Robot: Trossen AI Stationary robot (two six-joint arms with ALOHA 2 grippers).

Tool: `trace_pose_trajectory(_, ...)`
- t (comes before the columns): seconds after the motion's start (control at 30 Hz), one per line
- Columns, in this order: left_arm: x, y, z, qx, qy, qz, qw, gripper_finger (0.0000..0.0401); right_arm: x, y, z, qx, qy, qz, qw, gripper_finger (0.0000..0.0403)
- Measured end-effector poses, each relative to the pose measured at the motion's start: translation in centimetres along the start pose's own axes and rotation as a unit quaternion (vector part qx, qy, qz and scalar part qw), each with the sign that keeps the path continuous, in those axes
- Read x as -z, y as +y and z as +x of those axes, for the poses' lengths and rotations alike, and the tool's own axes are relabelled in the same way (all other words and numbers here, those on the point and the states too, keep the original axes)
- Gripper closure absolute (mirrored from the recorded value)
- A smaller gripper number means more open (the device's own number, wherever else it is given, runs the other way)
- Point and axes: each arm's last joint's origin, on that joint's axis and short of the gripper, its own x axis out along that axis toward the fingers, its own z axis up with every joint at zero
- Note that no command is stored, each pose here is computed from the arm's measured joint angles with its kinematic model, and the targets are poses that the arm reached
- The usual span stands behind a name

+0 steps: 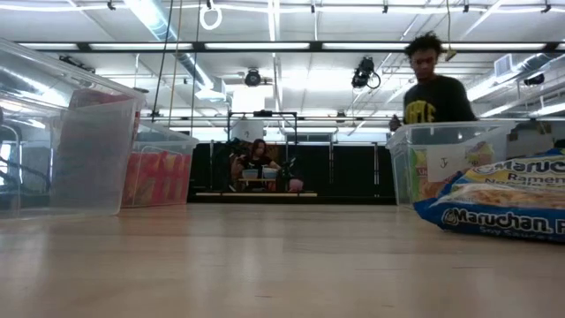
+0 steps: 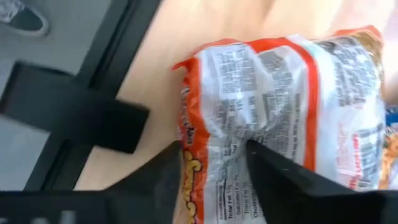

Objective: Sort Maruchan noodles
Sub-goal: Put the orange noodle pack into the top left transparent bin

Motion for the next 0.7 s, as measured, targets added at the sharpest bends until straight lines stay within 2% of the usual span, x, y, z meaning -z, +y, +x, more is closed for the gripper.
trace_pose_trajectory(0.17,-0.1,-0.1,0.0,0.005,-0.007,-0.002,1.000,0.0163,-0.6,-1.3,-0.1,0.004,0.008,0.049,0.999,0.0356)
trace_pose_trajectory(0.23,-0.3,-0.2,0.0,0.010,-0.013,-0.004,1.000,0.0163,-0.9,-2.3,-0.6,-0.001,0.014,0.072,0.997,0.0389)
trace_pose_trajectory(0.37,-0.5,-0.6,0.8,0.016,-0.037,-0.007,0.999,0.0163,-1.9,-5.3,-2.9,-0.012,-0.001,0.131,0.991,0.0395)
trace_pose_trajectory(0.5,0.1,-1.2,2.8,0.026,-0.040,0.015,0.999,0.0163,-3.0,-9.4,-5.8,-0.030,-0.042,0.191,0.980,0.0397)
trace_pose_trajectory(0.7,2.1,-2.3,6.8,0.038,-0.030,0.052,0.997,0.0163,-3.6,-16.4,-10.4,-0.097,-0.107,0.293,0.945,0.0400)
